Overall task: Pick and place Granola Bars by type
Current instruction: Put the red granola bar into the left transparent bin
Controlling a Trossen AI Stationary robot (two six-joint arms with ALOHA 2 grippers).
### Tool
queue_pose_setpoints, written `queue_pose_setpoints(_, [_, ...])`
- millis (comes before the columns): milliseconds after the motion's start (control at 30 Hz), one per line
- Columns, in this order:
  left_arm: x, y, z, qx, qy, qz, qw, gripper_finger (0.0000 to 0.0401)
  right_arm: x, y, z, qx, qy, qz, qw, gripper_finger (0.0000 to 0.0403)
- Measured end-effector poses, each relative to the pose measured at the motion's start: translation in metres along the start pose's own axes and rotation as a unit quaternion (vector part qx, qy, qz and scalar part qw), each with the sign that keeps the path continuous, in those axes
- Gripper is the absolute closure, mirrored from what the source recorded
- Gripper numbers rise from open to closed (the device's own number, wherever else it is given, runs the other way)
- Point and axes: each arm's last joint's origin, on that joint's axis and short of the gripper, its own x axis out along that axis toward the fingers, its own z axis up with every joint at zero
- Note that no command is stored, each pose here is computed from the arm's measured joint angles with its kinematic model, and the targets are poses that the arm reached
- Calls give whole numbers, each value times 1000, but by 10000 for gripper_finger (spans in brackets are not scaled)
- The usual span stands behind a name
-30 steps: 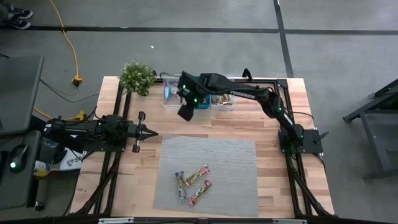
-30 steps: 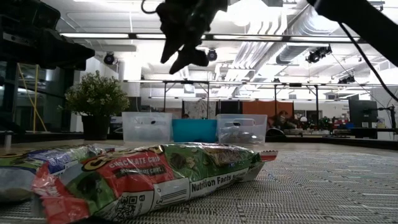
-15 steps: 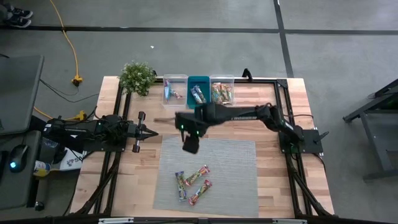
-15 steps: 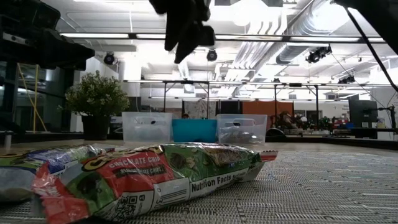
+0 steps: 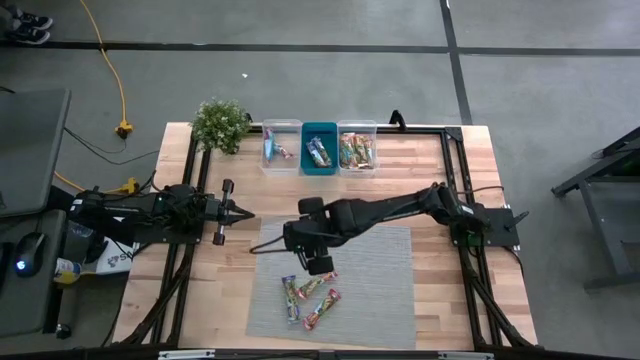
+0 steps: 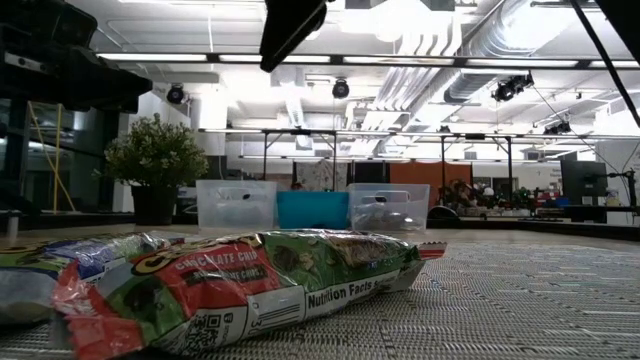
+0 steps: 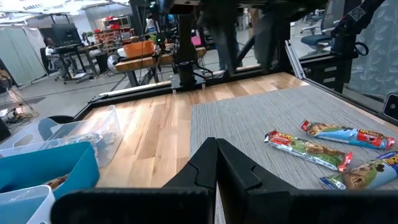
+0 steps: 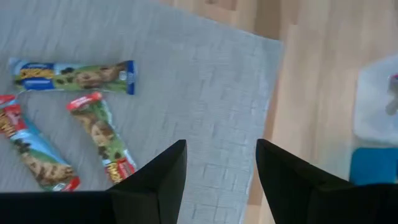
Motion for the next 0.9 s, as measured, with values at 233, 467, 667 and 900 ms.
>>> queue_pose_setpoints(233, [0,0,0,0,0,0,1000,400,9,20,-1,-20,10,11,1000,227])
queue_pose_setpoints(467, [0,0,0,0,0,0,1000,400,38,44,-5,-41,47,40,997,227])
queue_pose_setpoints(667, [0,0,0,0,0,0,1000,400,52,60,-8,-56,61,59,995,227])
queue_pose_setpoints(900, [0,0,0,0,0,0,1000,400,64,81,-11,-83,69,86,990,227])
